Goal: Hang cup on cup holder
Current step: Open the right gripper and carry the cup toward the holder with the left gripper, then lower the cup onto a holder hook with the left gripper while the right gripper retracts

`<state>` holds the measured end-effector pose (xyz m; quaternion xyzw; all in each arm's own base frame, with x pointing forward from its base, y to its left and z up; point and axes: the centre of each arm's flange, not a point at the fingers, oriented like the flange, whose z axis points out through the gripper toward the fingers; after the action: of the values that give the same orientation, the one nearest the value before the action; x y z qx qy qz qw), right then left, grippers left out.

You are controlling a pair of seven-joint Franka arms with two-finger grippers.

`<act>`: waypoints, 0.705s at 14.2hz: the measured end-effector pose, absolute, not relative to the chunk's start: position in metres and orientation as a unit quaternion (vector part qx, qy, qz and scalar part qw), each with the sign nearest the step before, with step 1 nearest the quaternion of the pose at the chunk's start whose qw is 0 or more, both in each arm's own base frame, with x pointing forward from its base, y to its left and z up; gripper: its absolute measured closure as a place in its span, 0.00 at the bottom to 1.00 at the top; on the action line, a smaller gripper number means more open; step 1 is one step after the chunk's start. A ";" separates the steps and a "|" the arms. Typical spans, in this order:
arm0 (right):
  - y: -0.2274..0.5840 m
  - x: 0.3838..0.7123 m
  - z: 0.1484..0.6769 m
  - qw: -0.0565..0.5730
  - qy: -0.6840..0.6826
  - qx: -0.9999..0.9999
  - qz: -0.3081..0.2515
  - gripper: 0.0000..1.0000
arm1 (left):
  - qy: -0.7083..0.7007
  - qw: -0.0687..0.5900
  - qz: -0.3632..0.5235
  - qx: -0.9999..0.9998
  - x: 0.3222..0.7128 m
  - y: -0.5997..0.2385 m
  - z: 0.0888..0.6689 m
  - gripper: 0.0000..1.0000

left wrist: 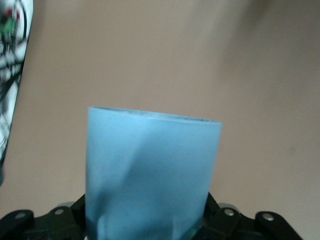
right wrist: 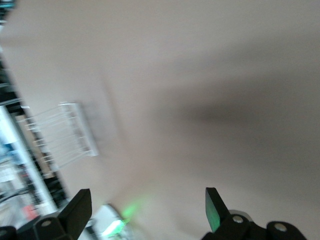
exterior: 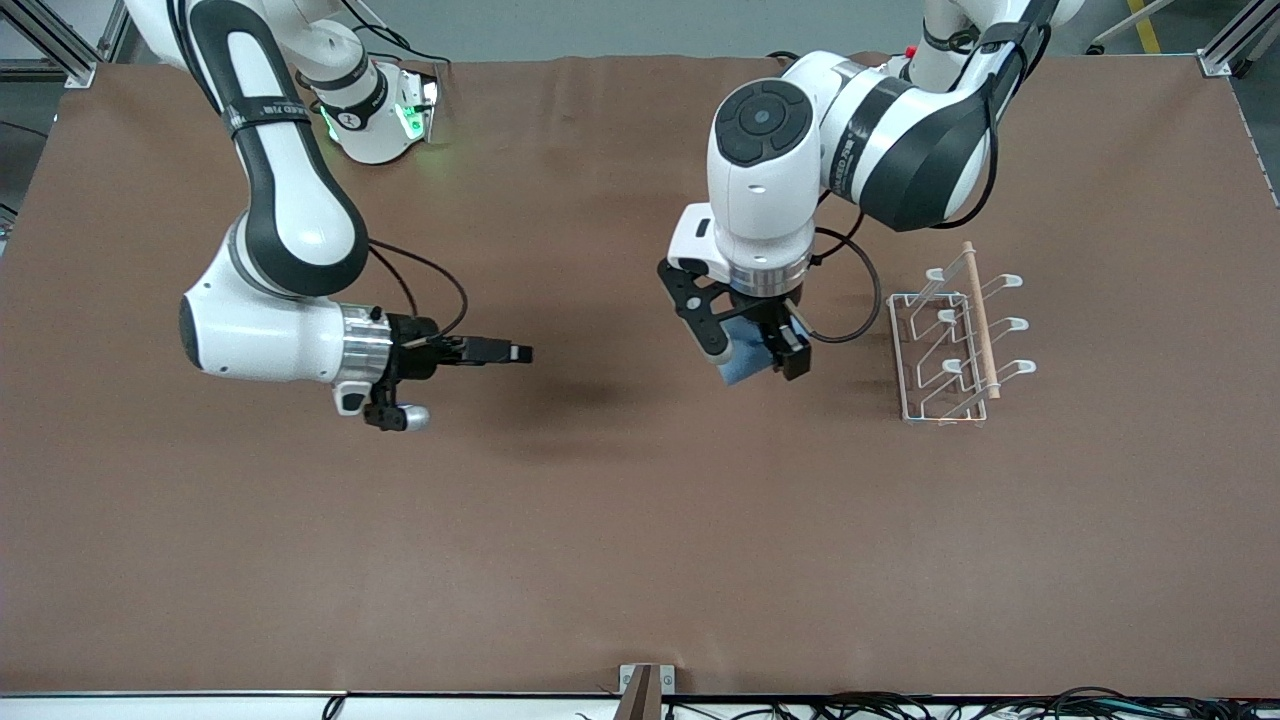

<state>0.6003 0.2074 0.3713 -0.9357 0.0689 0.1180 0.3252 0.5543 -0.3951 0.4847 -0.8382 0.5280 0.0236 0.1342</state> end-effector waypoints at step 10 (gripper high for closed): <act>0.043 0.620 0.427 0.045 0.013 -0.998 0.033 0.00 | 0.504 0.396 0.246 -0.727 0.556 -0.315 0.403 0.24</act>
<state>0.6199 0.0426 0.4272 -0.9984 0.0127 0.0335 0.0449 0.5559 -0.3148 0.4028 -0.7271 0.5039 0.2464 0.3959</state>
